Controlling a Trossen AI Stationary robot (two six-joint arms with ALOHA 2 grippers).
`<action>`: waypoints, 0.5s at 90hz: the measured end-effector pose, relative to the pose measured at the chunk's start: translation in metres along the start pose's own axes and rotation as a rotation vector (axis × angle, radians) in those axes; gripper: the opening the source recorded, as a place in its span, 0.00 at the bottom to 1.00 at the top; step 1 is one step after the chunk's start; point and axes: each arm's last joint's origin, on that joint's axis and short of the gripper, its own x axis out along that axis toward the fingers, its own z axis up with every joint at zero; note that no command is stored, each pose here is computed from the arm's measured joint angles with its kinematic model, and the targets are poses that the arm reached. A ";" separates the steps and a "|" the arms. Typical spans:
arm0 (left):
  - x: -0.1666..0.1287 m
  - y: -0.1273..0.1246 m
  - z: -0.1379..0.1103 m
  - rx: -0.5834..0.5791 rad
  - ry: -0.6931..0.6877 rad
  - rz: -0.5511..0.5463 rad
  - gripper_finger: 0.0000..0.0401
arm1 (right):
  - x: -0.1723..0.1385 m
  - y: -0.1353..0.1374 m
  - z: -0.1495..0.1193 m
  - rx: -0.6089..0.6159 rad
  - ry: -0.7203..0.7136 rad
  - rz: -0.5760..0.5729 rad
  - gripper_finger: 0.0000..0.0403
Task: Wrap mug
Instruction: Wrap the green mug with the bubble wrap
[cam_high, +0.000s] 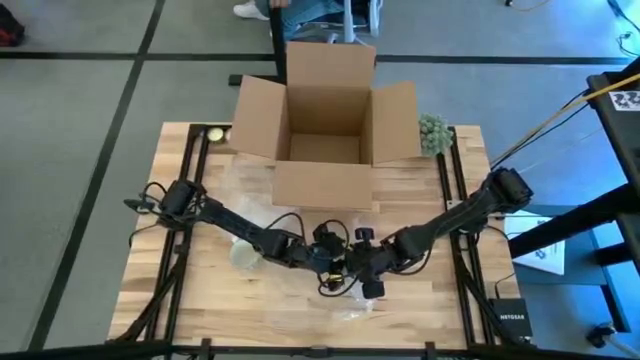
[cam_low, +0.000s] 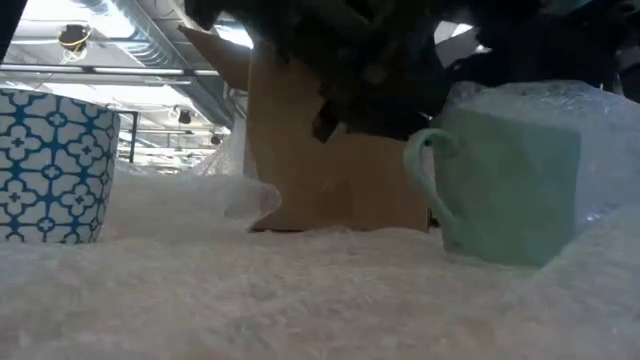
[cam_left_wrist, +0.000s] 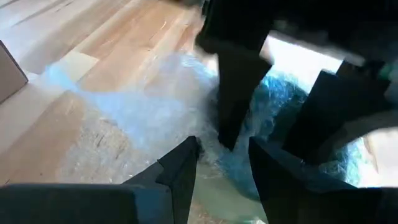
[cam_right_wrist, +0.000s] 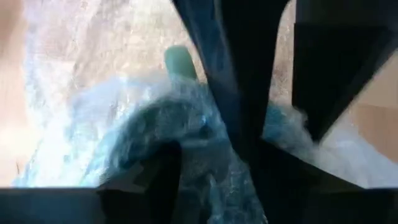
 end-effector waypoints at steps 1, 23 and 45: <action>0.000 0.000 0.000 0.000 0.000 0.000 0.33 | -0.002 0.000 0.001 -0.002 -0.003 0.001 0.43; 0.000 0.000 0.000 -0.012 0.003 0.000 0.33 | -0.035 -0.005 0.007 -0.013 0.034 -0.020 0.43; 0.000 0.000 -0.001 -0.011 0.005 0.002 0.33 | -0.058 -0.010 -0.001 -0.007 0.096 -0.023 0.43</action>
